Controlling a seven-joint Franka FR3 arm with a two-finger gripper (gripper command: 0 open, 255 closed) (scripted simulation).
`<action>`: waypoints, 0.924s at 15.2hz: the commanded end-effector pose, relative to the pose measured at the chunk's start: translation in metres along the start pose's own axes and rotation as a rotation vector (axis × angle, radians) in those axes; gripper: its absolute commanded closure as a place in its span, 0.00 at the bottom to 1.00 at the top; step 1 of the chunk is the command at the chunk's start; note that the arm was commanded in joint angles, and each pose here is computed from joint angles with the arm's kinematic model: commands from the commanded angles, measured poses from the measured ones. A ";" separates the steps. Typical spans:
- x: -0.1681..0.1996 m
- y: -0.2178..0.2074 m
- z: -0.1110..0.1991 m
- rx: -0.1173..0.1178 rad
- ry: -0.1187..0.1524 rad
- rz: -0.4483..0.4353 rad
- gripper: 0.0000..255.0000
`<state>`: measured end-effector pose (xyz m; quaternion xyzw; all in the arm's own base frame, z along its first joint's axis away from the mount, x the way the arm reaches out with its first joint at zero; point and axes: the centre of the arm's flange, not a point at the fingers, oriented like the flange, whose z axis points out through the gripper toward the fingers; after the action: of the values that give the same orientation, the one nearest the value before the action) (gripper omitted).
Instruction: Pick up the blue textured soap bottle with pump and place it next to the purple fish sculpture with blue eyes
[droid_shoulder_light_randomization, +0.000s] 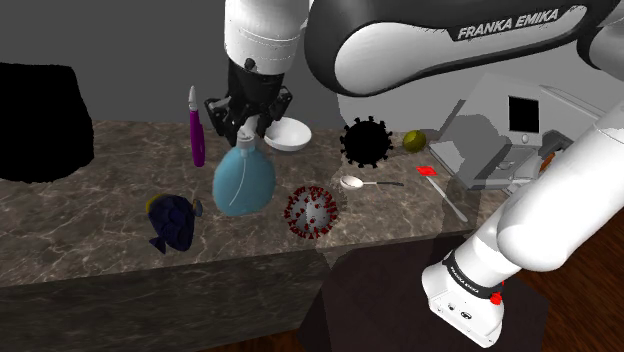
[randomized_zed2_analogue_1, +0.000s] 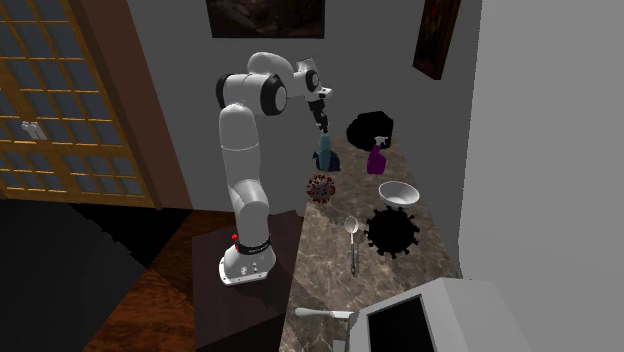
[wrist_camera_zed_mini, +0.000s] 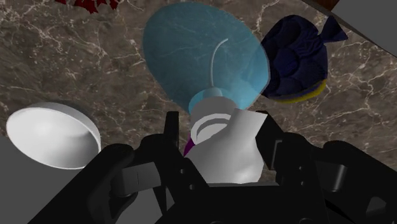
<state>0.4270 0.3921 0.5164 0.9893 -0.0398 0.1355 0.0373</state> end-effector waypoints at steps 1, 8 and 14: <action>-0.003 -0.001 0.010 0.001 0.001 0.000 1.00; -0.013 -0.003 0.046 0.001 0.001 0.000 1.00; -0.021 -0.005 0.076 0.001 0.001 0.000 1.00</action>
<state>0.4280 0.3925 0.4421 0.9893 -0.0398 0.1355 0.0374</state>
